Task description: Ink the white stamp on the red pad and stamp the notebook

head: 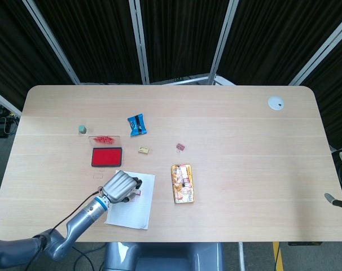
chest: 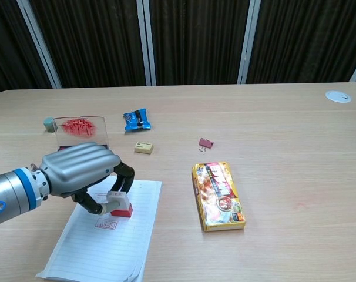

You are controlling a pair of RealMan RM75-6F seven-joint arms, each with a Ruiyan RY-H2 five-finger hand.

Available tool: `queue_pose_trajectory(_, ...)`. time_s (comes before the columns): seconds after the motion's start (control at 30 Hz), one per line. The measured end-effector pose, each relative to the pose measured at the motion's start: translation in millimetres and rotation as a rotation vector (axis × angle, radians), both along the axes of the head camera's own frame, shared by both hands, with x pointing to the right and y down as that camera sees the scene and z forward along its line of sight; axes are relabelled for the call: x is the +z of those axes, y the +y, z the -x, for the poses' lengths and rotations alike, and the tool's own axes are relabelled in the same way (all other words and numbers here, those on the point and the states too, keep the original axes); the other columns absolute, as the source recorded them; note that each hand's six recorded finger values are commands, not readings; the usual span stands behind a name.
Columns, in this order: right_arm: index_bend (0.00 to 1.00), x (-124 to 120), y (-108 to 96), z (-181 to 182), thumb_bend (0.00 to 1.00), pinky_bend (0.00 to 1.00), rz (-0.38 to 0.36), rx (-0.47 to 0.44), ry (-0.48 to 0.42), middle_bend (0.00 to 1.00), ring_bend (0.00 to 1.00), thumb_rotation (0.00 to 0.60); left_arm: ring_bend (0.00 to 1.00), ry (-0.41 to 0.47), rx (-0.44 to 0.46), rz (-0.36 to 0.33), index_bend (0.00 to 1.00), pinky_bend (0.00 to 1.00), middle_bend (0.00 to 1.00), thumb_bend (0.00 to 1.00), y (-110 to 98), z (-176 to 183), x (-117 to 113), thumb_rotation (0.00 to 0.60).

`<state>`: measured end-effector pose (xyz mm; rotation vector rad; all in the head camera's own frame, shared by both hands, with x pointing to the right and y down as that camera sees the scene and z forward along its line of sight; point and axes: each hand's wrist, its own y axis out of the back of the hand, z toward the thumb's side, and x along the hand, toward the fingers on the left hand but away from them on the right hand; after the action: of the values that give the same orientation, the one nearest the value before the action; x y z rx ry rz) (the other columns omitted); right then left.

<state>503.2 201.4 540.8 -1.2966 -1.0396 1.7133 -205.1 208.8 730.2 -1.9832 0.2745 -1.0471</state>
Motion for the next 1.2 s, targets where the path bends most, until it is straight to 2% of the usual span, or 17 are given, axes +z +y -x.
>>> queue_pose_trajectory(0.67,0.00,0,0,0,0.00,0.00,0.001,0.000,-0.001,0.00,0.00,0.600,0.84,0.007,-0.010,0.004,0.58,0.87,0.57,0.39,1,2,1,0.600)
queue_pose_trajectory(0.87,0.00,0,1,0,0.00,0.00,0.001,-0.001,-0.001,0.00,0.00,0.600,0.83,0.034,-0.029,-0.014,0.58,0.87,0.57,0.39,-7,3,-10,0.600)
queue_pose_trajectory(1.2,0.00,0,1,2,0.00,0.00,0.000,-0.005,0.000,0.00,0.00,0.600,0.83,0.108,-0.086,-0.079,0.57,0.87,0.57,0.39,-35,12,-49,0.600)
